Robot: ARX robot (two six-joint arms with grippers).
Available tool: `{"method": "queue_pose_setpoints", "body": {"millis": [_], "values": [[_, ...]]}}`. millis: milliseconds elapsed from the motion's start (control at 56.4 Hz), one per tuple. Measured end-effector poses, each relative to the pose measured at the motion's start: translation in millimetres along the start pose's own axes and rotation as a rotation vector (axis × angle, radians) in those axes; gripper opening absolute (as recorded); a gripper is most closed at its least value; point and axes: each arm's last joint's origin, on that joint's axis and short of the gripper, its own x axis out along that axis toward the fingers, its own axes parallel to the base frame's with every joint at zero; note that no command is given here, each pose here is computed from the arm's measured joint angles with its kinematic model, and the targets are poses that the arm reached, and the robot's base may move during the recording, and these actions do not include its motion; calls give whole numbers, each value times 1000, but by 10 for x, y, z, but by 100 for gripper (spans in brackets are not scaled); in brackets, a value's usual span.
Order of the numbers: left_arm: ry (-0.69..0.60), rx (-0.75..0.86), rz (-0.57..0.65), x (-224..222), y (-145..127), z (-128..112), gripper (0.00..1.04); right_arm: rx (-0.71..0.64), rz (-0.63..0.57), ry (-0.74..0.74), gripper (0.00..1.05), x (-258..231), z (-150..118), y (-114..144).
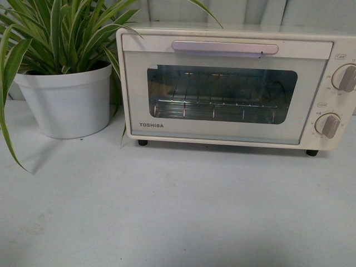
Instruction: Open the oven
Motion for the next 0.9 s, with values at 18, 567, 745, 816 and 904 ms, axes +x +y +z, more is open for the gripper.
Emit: {"method": "queue_pose_setpoints", "body": {"millis": [18, 567, 745, 816, 904], "values": [[0, 0, 0, 0, 0, 0, 98, 0, 0, 0, 95, 0, 0, 0], [9, -16, 20, 3, -1, -5, 98, 0, 0, 0, 95, 0, 0, 0], [151, -416, 103, 210, -163, 82, 98, 0, 0, 0, 95, 0, 0, 0], [195, -554, 49, 388, -301, 152, 98, 0, 0, 0, 95, 0, 0, 0], [314, -669, -26, 687, -585, 139, 98, 0, 0, 0, 95, 0, 0, 0]]}}
